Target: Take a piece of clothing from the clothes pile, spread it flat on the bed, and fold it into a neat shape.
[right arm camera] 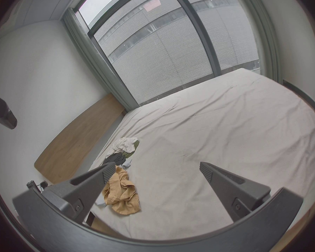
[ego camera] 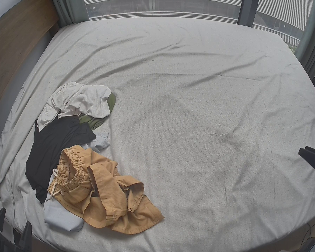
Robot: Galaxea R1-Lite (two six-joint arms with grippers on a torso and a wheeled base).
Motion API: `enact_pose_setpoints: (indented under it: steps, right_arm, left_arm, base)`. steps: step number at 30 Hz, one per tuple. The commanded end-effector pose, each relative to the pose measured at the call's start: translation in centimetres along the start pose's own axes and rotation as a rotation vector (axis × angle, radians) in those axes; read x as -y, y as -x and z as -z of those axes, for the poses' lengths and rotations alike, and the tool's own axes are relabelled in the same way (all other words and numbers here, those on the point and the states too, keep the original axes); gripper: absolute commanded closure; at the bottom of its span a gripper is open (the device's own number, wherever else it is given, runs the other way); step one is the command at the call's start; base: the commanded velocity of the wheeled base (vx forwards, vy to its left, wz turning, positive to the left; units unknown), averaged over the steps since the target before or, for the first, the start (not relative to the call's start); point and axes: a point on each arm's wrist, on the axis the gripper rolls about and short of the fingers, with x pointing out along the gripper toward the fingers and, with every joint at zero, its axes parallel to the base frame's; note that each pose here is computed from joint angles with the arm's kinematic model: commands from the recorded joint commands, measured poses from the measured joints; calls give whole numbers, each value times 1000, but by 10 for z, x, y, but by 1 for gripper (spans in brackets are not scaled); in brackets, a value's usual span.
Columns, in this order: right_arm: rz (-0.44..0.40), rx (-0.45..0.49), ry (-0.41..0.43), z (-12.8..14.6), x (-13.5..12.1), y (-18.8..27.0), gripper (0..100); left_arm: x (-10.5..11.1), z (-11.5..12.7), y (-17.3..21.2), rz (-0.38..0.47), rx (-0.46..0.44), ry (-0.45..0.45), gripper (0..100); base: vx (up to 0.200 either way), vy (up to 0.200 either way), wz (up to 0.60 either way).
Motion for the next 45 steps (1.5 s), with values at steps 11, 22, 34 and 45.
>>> enact_pose_setpoints:
  steps: [11, 22, 34, 45]
  right_arm:
    - [-118, -280, -82, 30, -13, -106, 0]
    - [-154, -387, -67, 76, -19, -167, 0]
    - [-200, -454, -37, 114, -30, -200, 0]
    - [-233, -512, -20, 133, -41, -217, 0]
  left_arm:
    - [0, 5, 0, 2, -1, 5, 0]
    - [0, 5, 0, 2, 1, 5, 0]
    - [0, 5, 0, 2, -1, 8, 0]
    - [0, 5, 0, 2, 1, 11, 0]
  base:
    - [0, 0, 0]
    - [0, 0, 0]
    - [0, 0, 0]
    - [0, 0, 0]
